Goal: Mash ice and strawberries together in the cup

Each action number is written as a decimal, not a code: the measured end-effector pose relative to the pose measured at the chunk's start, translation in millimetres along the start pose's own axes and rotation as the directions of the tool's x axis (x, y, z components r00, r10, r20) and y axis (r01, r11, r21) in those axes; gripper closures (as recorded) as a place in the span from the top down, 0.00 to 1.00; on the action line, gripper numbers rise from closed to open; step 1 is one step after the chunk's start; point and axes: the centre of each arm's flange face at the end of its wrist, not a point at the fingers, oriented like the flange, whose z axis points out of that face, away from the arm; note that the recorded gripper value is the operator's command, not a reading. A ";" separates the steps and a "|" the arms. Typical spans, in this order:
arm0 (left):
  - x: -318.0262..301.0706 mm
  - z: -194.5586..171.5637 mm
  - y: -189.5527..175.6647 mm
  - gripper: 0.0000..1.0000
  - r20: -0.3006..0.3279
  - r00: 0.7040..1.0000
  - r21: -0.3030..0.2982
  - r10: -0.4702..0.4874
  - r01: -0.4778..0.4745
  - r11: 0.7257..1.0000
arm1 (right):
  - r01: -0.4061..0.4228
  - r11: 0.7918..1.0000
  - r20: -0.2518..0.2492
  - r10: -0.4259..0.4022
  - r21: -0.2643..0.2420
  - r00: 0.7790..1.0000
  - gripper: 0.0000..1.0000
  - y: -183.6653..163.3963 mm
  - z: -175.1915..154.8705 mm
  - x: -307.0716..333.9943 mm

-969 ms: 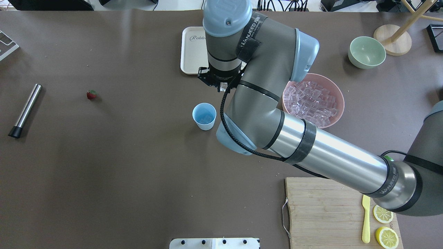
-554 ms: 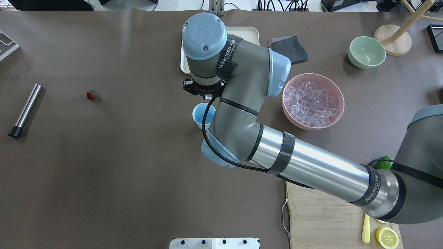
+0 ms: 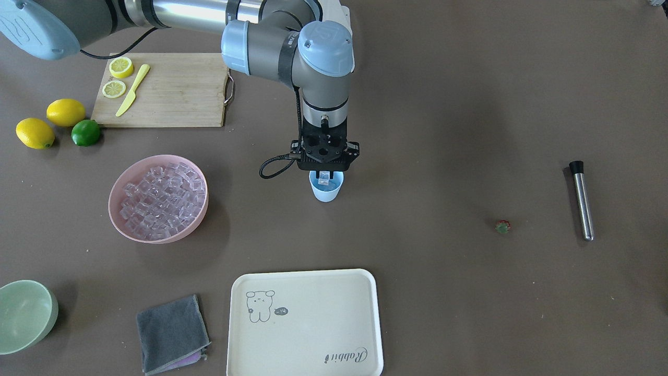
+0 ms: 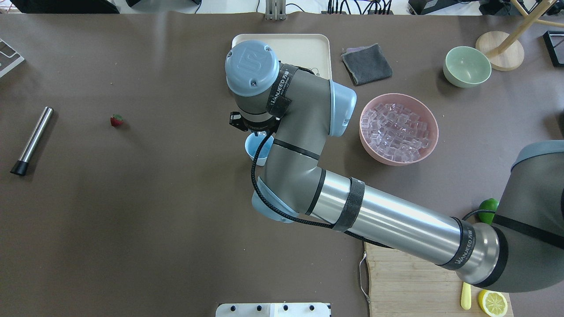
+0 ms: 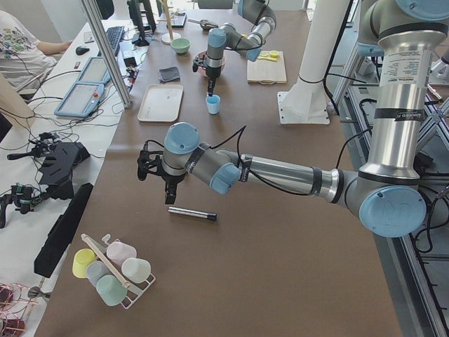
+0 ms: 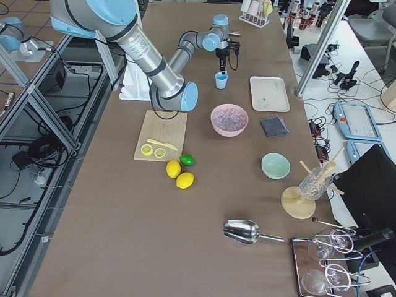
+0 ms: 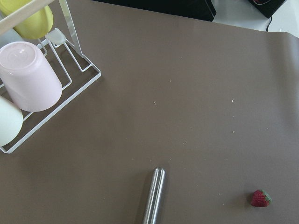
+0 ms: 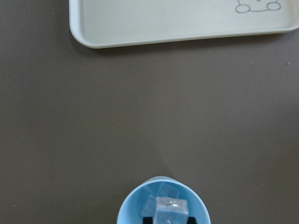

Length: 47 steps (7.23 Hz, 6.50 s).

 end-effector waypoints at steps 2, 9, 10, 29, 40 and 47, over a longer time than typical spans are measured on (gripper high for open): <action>0.1 0.5 0.2 0.98 -0.001 1.000 -0.001 0.001 -0.001 1.000 | 0.006 1.000 -0.002 -0.006 -0.012 1.000 0.16 12.1 6.1 -3.9; 6.9 -3.0 -2.5 0.98 -0.008 1.000 0.006 0.011 -0.011 1.000 | 0.005 1.000 0.061 -0.006 0.019 0.998 0.98 -0.8 15.7 11.0; 8.6 -3.0 -2.9 0.98 -0.010 1.000 0.006 0.014 -0.014 1.000 | -0.003 1.000 0.072 0.001 0.027 0.997 0.98 -9.5 6.0 11.8; 243.2 259.7 28.2 0.96 0.079 0.969 -0.060 0.233 -0.229 0.972 | 0.361 0.929 -0.001 -0.362 -0.076 0.932 0.98 -78.0 -127.0 763.7; 234.0 281.6 70.1 0.05 0.073 0.965 -0.098 0.251 -0.243 0.965 | 0.343 0.937 -0.002 -0.344 -0.066 0.939 0.98 -85.2 -129.5 758.2; 332.3 215.5 53.8 0.00 -0.015 0.962 -0.076 0.274 -0.274 0.959 | 0.342 0.937 -0.001 -0.343 -0.068 0.939 0.98 -85.0 -128.8 758.9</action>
